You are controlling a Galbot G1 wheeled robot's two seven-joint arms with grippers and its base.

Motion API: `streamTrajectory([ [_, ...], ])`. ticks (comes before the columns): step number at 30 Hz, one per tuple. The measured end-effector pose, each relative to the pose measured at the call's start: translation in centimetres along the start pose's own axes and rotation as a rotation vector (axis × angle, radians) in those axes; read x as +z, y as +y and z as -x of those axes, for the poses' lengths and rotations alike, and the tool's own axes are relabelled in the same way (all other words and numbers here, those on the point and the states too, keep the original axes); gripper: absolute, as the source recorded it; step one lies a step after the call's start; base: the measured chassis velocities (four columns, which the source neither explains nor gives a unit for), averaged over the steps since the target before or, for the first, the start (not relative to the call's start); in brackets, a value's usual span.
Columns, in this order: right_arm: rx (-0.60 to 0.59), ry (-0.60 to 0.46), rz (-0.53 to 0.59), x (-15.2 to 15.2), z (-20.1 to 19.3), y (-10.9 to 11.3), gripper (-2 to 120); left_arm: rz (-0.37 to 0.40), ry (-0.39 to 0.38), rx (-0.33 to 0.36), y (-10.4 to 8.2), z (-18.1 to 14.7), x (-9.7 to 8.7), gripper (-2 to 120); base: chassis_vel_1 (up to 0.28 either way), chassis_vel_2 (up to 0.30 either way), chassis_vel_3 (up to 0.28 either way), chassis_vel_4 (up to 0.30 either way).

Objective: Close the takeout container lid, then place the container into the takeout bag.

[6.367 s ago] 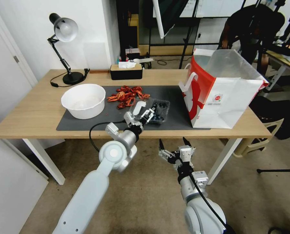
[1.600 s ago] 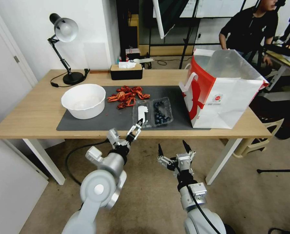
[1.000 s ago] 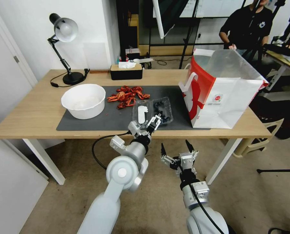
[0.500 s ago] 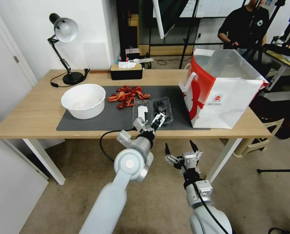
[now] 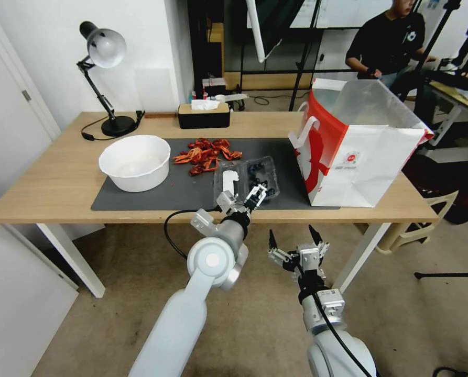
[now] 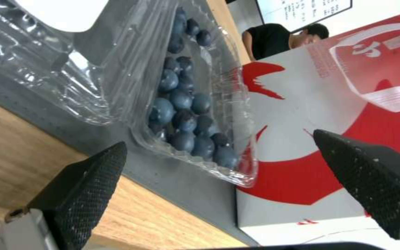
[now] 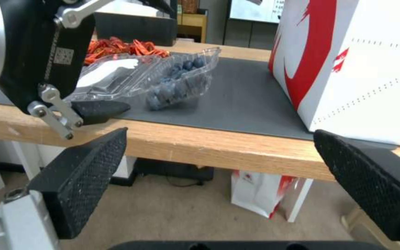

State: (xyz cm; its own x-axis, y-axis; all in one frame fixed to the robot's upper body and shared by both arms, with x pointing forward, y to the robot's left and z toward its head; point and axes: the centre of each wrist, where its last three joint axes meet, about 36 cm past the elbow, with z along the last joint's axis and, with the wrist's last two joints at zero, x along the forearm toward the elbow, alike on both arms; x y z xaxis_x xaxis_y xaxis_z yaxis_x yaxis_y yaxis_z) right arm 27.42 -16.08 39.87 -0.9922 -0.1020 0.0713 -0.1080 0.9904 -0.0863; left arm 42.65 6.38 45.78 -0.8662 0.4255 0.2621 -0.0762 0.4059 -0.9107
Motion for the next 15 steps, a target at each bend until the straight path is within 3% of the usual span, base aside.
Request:
streamTrajectory([
  [15,0.0,0.003,0.002,0.18,0.05,0.06,100,-0.001,-0.015,-0.016,0.32,0.3,-0.45,100,0.0,0.0,0.0,0.0],
])
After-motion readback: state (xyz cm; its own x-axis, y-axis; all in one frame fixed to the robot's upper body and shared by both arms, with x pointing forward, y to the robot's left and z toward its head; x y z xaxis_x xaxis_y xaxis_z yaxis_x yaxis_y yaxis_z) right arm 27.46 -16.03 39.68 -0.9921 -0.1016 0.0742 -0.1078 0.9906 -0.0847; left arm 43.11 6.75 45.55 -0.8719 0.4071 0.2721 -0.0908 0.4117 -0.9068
